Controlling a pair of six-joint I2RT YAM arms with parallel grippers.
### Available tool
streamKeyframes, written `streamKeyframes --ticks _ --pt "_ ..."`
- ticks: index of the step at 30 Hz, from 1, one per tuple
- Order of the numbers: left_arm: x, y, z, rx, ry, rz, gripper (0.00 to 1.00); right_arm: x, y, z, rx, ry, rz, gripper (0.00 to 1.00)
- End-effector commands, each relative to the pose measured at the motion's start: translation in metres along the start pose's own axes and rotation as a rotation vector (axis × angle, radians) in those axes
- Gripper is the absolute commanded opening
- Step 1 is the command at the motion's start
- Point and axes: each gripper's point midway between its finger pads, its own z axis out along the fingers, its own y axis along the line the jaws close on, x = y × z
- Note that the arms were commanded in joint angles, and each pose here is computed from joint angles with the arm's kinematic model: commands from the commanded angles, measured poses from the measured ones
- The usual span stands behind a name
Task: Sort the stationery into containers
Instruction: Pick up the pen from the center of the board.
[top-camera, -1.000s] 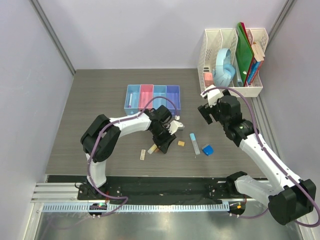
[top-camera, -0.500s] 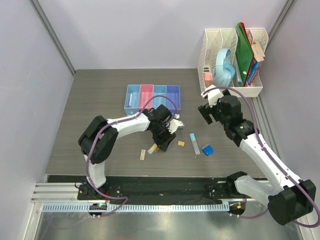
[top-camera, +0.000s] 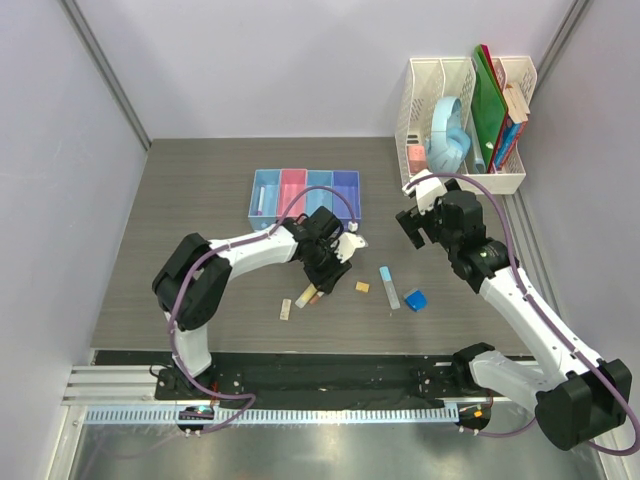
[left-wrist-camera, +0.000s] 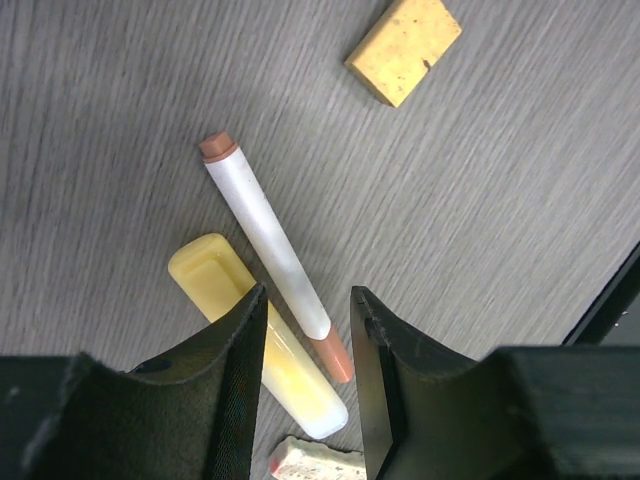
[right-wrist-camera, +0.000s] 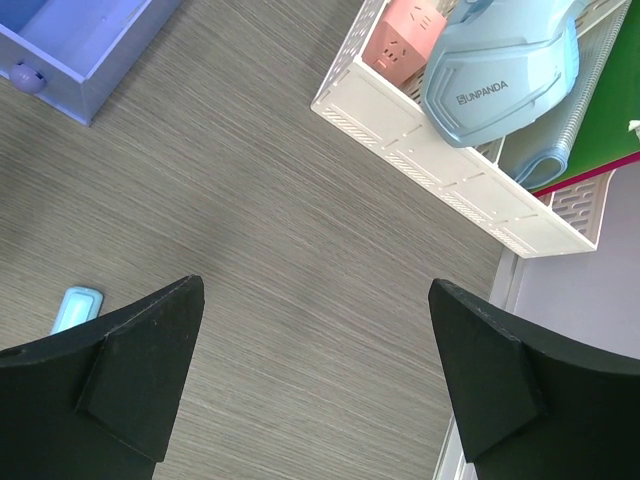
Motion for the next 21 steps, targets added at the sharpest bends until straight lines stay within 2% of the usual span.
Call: streamKeyframes --ticks 1,19,21 --pt "0.001 0.007 0.008 -0.036 0.004 -0.005 0.4 -0.027 -0.013 -0.009 0.024 -0.085 0.032 1.0" --pt "0.032 0.011 0.037 -0.053 0.134 -0.011 0.38 -0.03 -0.019 -0.013 0.049 -0.09 0.051 1.0" --pt "0.032 0.009 0.039 -0.048 0.141 -0.007 0.31 -0.029 -0.019 -0.013 0.051 -0.087 0.053 1.0"
